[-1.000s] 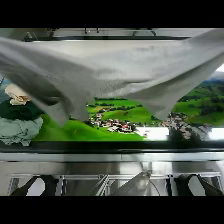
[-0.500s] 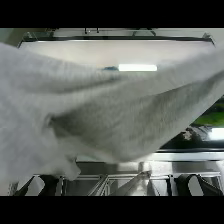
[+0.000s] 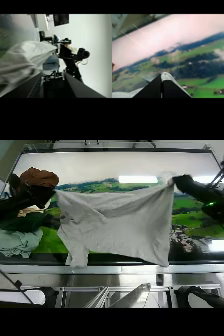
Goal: Fold the shirts.
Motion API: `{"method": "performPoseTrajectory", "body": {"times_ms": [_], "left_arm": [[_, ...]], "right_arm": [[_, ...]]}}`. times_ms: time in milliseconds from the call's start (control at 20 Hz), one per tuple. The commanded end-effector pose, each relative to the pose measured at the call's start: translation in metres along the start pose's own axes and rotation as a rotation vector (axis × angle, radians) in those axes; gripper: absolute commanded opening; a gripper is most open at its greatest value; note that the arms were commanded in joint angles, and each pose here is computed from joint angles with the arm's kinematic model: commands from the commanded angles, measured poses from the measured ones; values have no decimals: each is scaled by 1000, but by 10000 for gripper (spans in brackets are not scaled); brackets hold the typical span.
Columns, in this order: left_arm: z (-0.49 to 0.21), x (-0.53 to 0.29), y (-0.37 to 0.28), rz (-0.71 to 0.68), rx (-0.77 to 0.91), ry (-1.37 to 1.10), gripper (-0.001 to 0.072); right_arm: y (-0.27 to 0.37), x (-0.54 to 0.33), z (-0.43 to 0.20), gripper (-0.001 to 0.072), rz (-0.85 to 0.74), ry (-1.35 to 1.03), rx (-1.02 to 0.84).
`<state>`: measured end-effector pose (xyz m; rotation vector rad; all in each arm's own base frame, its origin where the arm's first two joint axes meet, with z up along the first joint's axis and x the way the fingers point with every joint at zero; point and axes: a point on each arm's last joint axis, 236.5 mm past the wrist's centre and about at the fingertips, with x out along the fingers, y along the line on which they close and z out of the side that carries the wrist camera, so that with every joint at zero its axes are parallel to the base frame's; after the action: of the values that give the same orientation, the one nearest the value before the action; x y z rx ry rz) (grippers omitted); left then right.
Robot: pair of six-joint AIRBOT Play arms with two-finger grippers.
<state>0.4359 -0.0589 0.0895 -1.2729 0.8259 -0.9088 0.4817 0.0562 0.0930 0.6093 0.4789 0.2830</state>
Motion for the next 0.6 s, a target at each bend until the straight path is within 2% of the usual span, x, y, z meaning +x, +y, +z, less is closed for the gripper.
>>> {"method": "performPoseTrajectory", "body": {"times_ms": [0, 50, 100, 150, 200, 250, 300, 350, 400, 450, 500, 550], "left_arm": [[35, -2, 34, -185, -133, -13, 334], [46, -12, 24, -263, -130, -24, 334], [53, -21, 11, -329, -110, -25, 334], [61, -34, -6, -393, -77, -35, 333], [65, -46, -22, -434, -48, -39, 330], [64, -52, -31, -432, -35, -30, 222], [59, -58, -35, -388, -12, -17, 25], [49, -61, -35, -328, 3, 8, 2], [38, -64, -34, -268, 20, 30, 1], [24, -70, -31, -198, 45, 52, 2], [9, -76, -24, -125, 55, 70, 2], [-6, -84, -10, -25, 40, 88, 2]], "right_arm": [[-70, 46, -45, 66, -135, 103, 65], [-77, 47, -39, 246, -144, 93, 68], [-82, 43, -27, 397, -149, 72, 65], [-83, 38, -16, 412, -138, 65, 49], [-82, 28, -11, 411, -108, 84, 25], [-81, 15, -12, 410, -76, 120, 32], [-85, -1, -18, 388, -58, 178, 76], [-94, -21, -30, 304, -62, 258, 129], [-106, -44, -48, 286, -81, 353, 174], [-119, -67, -67, 205, -116, 436, 237], [-130, -92, -88, 155, -157, 519, 293], [-140, -117, -109, 151, -203, 589, 341]]}}
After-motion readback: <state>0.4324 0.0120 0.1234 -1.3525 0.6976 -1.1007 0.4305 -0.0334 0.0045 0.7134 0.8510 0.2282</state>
